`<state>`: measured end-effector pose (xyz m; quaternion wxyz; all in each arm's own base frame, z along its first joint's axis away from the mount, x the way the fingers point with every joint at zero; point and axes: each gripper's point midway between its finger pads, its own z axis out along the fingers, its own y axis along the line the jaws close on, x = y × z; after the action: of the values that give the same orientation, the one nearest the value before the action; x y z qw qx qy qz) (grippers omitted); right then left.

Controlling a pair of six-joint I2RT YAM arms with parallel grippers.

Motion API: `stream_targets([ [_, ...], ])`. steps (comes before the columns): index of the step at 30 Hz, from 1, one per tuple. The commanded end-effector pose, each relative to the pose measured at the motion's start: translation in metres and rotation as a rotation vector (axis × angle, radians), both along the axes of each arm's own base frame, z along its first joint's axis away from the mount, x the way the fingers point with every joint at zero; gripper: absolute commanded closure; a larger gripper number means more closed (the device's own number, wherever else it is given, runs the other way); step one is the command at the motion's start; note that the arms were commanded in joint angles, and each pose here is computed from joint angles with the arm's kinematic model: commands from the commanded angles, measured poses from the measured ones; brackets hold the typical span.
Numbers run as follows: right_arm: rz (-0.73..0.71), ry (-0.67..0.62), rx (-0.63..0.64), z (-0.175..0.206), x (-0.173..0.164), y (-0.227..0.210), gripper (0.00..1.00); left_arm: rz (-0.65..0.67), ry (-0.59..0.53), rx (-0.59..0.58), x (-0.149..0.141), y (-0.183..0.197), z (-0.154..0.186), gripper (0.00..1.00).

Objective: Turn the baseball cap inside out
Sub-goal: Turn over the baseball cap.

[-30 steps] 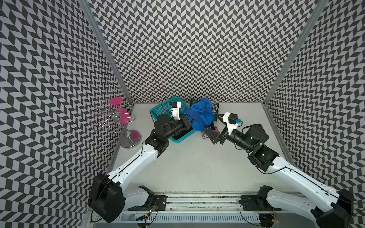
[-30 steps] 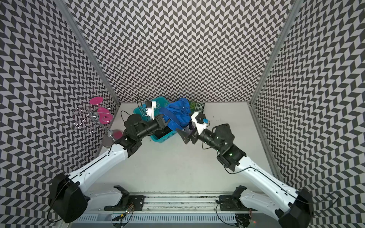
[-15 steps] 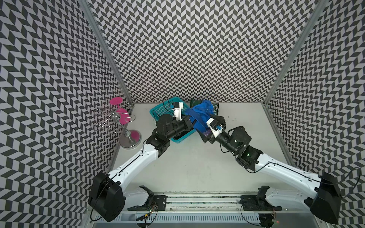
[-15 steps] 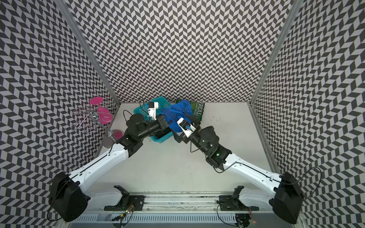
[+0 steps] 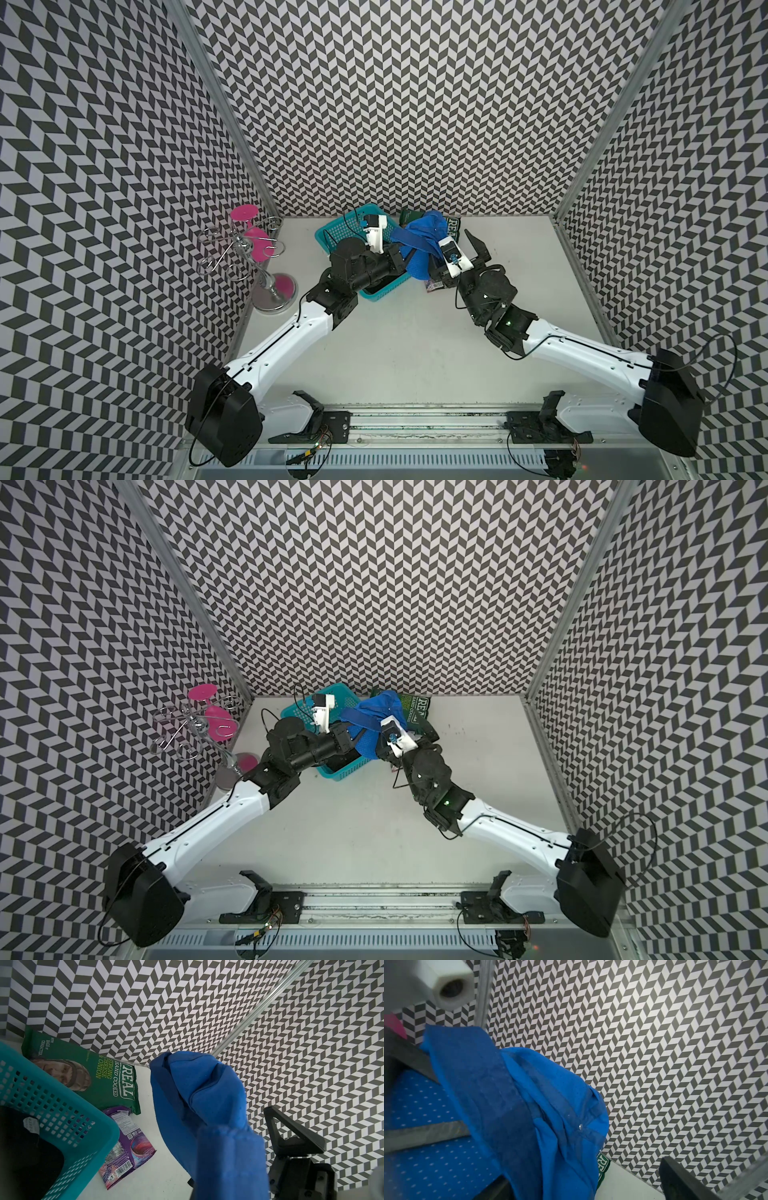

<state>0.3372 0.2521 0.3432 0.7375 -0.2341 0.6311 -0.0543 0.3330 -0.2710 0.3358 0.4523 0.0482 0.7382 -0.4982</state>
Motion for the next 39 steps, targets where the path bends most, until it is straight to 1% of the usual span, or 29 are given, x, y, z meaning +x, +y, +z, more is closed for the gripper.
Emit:
stream_targets([
  [1, -0.056, -0.099, 0.104, 0.04, -0.001, -0.011, 0.0, -0.015, -0.052, 0.035, -0.001, -0.004, 0.012, 1.0],
  [10, 0.101, -0.154, 0.065, 0.052, -0.01, 0.016, 0.0, -0.109, -0.051, 0.146, -0.007, -0.017, -0.013, 1.0],
  [12, 0.134, -0.165, 0.026, 0.051, -0.011, 0.024, 0.01, -0.131, -0.067, 0.174, -0.007, -0.02, -0.015, 1.0],
  [15, 0.157, -0.154, -0.035, 0.044, -0.007, 0.036, 0.0, -0.155, -0.108, 0.243, -0.008, -0.022, -0.017, 1.0],
  [19, 0.159, -0.134, -0.046, 0.041, -0.003, 0.04, 0.0, -0.178, -0.164, 0.365, -0.009, -0.019, -0.026, 1.0],
  [23, 0.197, -0.137, -0.079, 0.038, -0.006, 0.048, 0.01, -0.212, -0.185, 0.446, -0.013, -0.017, -0.033, 1.0],
  [26, 0.218, -0.133, -0.084, 0.037, -0.007, 0.051, 0.0, -0.208, -0.179, 0.487, -0.013, -0.013, -0.038, 1.0],
  [30, 0.31, -0.123, -0.074, 0.036, -0.02, 0.059, 0.0, -0.15, -0.151, 0.544, -0.006, -0.004, -0.048, 1.0],
  [31, 0.32, -0.124, -0.054, 0.036, -0.022, 0.059, 0.0, -0.139, -0.146, 0.548, -0.004, -0.002, -0.049, 1.0],
  [33, 0.313, -0.121, -0.02, 0.035, -0.022, 0.056, 0.0, -0.136, -0.147, 0.547, -0.004, -0.002, -0.048, 1.0],
  [37, 0.232, -0.064, -0.03, 0.022, -0.006, 0.052, 0.0, -0.152, -0.181, 0.524, -0.007, -0.005, -0.038, 1.0],
  [39, 0.194, -0.034, -0.055, 0.015, 0.001, 0.051, 0.0, -0.159, -0.204, 0.521, -0.01, -0.005, -0.034, 1.0],
])
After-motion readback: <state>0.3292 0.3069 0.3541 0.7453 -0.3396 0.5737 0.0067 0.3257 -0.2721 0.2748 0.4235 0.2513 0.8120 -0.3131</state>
